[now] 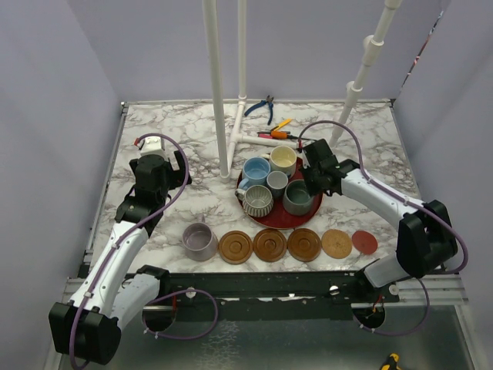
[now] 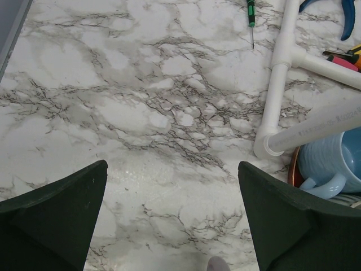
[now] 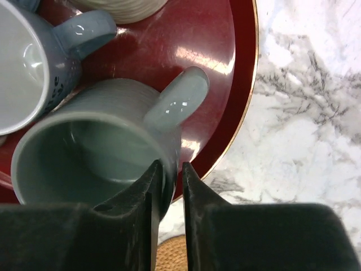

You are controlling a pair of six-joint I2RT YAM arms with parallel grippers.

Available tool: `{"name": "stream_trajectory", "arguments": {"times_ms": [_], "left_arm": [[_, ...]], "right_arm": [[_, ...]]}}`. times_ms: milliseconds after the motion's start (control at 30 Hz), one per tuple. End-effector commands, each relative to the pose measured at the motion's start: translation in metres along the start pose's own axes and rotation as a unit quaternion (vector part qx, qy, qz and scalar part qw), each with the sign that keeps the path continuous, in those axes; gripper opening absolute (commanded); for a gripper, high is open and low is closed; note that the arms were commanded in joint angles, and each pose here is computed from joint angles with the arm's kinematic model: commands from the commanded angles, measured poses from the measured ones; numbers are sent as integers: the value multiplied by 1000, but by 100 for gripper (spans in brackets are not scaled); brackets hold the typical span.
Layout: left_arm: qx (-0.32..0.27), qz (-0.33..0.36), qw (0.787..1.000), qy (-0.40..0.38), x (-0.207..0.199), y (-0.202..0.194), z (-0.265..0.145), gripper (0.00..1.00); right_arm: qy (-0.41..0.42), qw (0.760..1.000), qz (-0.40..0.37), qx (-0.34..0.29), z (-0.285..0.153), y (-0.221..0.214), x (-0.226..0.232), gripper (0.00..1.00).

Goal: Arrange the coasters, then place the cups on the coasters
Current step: Pick up the cup from the tray.

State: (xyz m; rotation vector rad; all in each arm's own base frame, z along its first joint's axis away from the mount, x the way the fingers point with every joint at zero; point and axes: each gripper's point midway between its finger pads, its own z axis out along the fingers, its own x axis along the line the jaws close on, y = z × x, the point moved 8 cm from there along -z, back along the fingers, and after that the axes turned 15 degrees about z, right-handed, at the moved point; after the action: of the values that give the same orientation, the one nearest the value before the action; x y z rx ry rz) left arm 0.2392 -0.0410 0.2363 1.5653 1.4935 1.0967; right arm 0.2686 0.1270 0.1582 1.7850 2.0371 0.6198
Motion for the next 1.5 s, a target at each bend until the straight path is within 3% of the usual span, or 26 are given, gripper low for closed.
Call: {"name": "stream_trajectory", "arguments": {"times_ms": [0,67,167,300,433,533,867,1267,1400,1467], "left_arm": [[2,1,1000,-4,0,-1,1,99],[2,1,1000,-3,1,-1,1,99],[2,1,1000,-3,1,-1,0,99],[2,0,1000,-5,0,-1,1,99],[3,1,1000,-8,-1,-1,1,99],[3,1,1000,-9,-1,-1,1,99],[0,0,1000,-7,0,0,0,99],[-1,0,1000,-6,0,0,0,99],[2,1,1000,-4,0,-1,1,99],[2,1,1000,-3,0,-1,1,99]], "right_arm": [[17,999,13,-29,6,15,9,35],[12,999,27,-37,2,17,8,53],[-5,997,63,-54,-7,19,5,58],[-39,986,154,-59,-25,16,1,58],[-119,958,259,-29,-35,1,-6,54],[-137,946,293,-3,-36,-9,0,50],[-82,936,342,17,-21,-21,25,50],[-69,925,374,13,-13,-33,30,35],[-82,923,376,4,-8,-37,27,23],[-88,919,384,-9,-13,-34,25,10]]}}
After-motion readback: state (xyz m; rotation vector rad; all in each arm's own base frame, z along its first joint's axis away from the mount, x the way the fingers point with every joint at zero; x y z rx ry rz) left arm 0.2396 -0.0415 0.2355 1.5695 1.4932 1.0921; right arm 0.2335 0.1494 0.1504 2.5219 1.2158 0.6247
